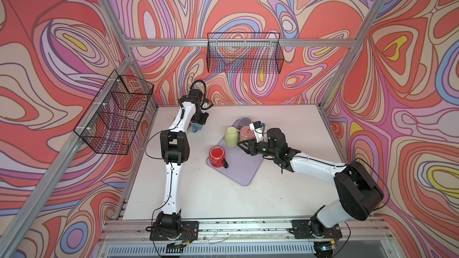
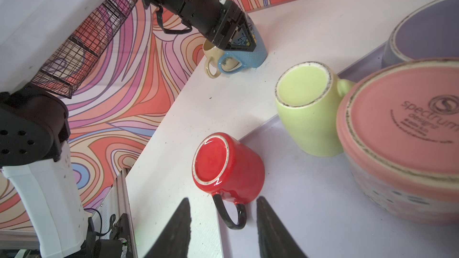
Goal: Turn the mug right side up
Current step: 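Lower the blue mug upright onto the table and open the left gripper, then move the right gripper over the red mug while the left arm withdraws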
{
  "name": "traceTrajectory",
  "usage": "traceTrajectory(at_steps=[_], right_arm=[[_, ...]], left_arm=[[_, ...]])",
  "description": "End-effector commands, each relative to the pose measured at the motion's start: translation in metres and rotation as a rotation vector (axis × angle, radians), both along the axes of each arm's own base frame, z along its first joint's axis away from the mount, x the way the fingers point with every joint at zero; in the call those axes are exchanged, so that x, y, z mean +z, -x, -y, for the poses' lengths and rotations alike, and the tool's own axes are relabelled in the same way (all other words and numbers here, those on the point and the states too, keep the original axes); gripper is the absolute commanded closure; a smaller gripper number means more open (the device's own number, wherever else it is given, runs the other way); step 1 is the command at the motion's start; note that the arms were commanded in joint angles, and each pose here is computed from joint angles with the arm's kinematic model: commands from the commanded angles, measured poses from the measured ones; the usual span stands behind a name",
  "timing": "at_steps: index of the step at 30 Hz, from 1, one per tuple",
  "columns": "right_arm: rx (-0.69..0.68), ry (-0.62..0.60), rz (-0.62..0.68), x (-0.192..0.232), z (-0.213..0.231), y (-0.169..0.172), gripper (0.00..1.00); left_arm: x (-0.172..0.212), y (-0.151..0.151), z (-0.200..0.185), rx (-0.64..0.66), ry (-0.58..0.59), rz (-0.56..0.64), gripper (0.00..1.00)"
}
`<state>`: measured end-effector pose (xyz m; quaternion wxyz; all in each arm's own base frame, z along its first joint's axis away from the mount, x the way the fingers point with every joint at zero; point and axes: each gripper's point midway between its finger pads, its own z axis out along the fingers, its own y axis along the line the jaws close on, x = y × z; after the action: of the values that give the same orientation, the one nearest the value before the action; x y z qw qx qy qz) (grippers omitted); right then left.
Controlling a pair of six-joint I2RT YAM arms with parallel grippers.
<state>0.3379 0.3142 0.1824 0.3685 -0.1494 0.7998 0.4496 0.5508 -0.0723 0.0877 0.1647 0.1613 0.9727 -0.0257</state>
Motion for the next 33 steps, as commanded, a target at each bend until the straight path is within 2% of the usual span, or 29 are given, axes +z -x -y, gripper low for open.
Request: traceTrajectory(at_steps=[1, 7, 20, 27, 33], right_arm=[[0.009, 0.008, 0.018, 0.003, -0.005, -0.004, 0.55], [0.012, 0.014, 0.023, 0.004, -0.005, -0.005, 0.55], [0.029, 0.028, 0.031, 0.004, -0.008, -0.004, 0.53], [0.017, 0.203, 0.047, -0.014, -0.002, -0.006, 0.52], [0.043, 0.251, 0.081, -0.012, -0.002, -0.003, 0.49]], left_arm=[[0.029, -0.002, 0.001, 0.004, 0.030, 0.051, 0.63], [0.050, -0.004, 0.005, 0.005, 0.055, 0.092, 0.57], [0.108, 0.001, 0.010, 0.002, 0.105, 0.198, 0.53], [0.167, 0.018, 0.020, -0.018, 0.169, 0.321, 0.52], [0.203, 0.048, 0.021, -0.008, 0.198, 0.394, 0.51]])
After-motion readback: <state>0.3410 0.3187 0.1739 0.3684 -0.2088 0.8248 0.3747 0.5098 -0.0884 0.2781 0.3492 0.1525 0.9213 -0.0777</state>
